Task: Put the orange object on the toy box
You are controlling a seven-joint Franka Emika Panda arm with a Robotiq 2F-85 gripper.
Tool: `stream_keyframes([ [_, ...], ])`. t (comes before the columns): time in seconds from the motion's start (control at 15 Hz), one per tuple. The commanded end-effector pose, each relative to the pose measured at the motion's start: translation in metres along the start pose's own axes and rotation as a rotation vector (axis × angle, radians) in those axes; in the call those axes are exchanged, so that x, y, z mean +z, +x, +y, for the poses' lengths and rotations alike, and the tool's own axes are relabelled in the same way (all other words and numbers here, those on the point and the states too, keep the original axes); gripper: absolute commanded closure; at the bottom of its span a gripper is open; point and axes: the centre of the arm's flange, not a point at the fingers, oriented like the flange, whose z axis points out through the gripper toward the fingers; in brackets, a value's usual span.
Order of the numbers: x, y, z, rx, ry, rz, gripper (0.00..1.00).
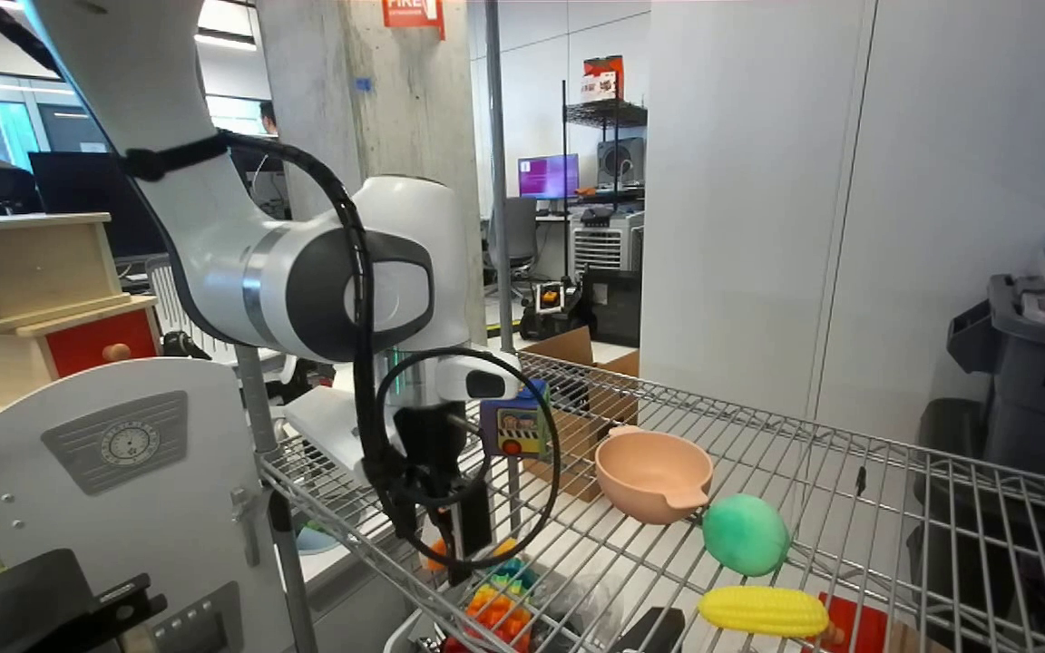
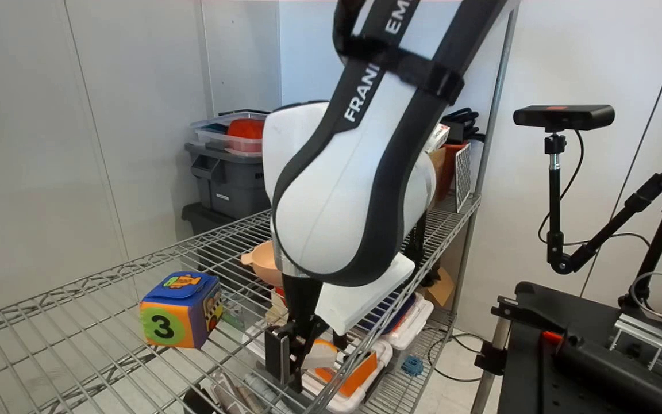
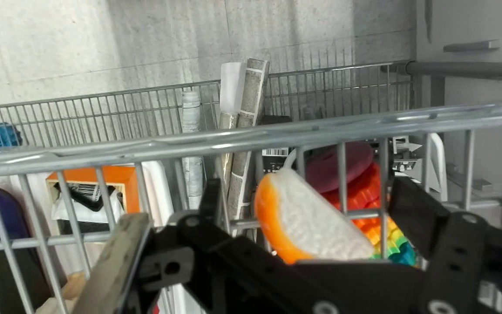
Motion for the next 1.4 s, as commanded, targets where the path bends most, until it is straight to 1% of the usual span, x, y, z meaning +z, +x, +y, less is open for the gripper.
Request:
stream_keyframes([
  [0.0, 0.004, 0.016, -0.001, -0.005, -0.038, 0.029, 0.31],
  [0.07, 0.0, 0.017, 0.0, -0.009, -0.045, 0.038, 0.32],
  [0.13, -0.001, 0.014, -0.005, -0.018, -0.045, 0.036, 0.38],
  [0.2, -0.002, 0.016, -0.007, -0.027, -0.046, 0.042, 0.46],
  [0.27, -0.006, 0.012, -0.009, -0.035, -0.052, 0.044, 0.53],
  [0.4, -0.007, 0.012, -0.01, -0.046, -0.068, 0.052, 0.56],
  [0.47, -0.008, 0.014, -0.013, -0.052, -0.071, 0.057, 0.62],
  [0.53, -0.009, 0.014, -0.016, -0.053, -0.069, 0.06, 0.72],
  [0.6, -0.014, 0.014, -0.015, -0.055, -0.076, 0.062, 0.78],
  [0.67, -0.015, 0.016, -0.017, -0.056, -0.078, 0.066, 0.79],
  [0.8, -0.025, 0.017, -0.017, -0.046, -0.082, 0.077, 0.87],
  [0.87, -0.027, 0.019, -0.017, -0.047, -0.081, 0.078, 0.87],
  [1.07, -0.053, 0.023, -0.008, -0.035, -0.078, 0.105, 0.87],
  [1.2, -0.09, 0.022, 0.001, -0.026, -0.068, 0.137, 0.87],
  [1.33, -0.127, 0.031, 0.0, -0.013, -0.044, 0.186, 0.87],
])
